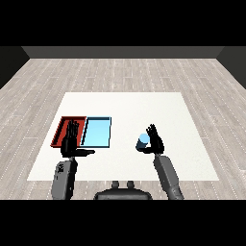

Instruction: Pick the blue can and put it in the blue box

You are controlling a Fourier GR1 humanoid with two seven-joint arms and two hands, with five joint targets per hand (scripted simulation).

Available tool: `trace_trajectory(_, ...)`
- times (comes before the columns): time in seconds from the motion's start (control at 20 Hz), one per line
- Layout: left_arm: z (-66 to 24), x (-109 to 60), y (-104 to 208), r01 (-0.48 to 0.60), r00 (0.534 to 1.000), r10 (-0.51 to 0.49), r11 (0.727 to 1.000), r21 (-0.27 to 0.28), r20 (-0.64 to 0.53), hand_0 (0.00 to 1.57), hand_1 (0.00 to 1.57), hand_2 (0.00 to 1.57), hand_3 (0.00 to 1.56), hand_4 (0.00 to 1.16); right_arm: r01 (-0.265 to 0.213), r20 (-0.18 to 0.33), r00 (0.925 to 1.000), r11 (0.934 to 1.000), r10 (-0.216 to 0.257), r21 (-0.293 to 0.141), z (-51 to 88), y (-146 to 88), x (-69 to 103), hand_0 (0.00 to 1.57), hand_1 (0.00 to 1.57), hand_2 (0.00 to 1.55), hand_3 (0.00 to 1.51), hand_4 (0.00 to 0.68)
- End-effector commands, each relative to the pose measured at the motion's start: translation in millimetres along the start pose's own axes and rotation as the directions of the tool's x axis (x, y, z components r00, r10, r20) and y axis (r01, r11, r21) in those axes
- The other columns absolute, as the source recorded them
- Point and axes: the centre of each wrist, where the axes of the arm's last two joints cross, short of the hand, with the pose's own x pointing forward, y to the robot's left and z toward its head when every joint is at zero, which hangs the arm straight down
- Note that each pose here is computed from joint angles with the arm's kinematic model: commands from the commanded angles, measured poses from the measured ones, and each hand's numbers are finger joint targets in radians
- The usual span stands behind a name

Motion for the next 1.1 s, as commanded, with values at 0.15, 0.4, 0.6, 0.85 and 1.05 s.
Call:
trace_trajectory(0.15,8.6,9.5,12.3,-0.013,1.000,0.013,1.000,-0.001,0.000,0.00,0.00,0.00,0.00,0.00,0.025,-0.019,0.9995,0.9997,-0.025,0.001,5.3,5.3,-7.5,0.00,0.00,0.00,0.00,0.000)
trace_trajectory(0.4,-1.2,14.9,-2.2,-0.014,1.000,0.013,1.000,0.014,0.004,0.00,0.00,0.00,0.00,0.00,0.014,-0.045,0.9989,0.9999,-0.013,0.007,-36.8,-3.6,0.6,0.00,0.00,0.00,0.00,0.000)
trace_trajectory(0.6,-10.8,9.7,10.5,-0.015,1.000,0.015,1.000,0.012,0.006,0.00,0.00,0.00,0.00,0.00,0.012,-0.081,0.9967,0.9996,-0.010,0.027,-10.3,22.1,-13.9,0.00,0.00,0.00,0.00,0.000)
trace_trajectory(0.85,9.6,1.6,0.2,-0.018,1.000,0.018,1.000,0.007,-0.012,0.00,0.00,0.00,0.00,0.00,-0.004,-0.081,0.9967,0.9999,0.005,0.012,-33.9,8.5,-22.0,0.00,0.00,0.00,0.00,0.000)
trace_trajectory(1.05,6.3,0.4,19.7,0.019,1.000,-0.019,1.000,0.015,-0.017,0.00,0.00,0.00,0.00,0.00,-0.165,-0.086,0.9848,0.9682,0.151,-0.188,-31.2,15.4,-23.9,1.49,1.49,1.51,1.48,0.600)
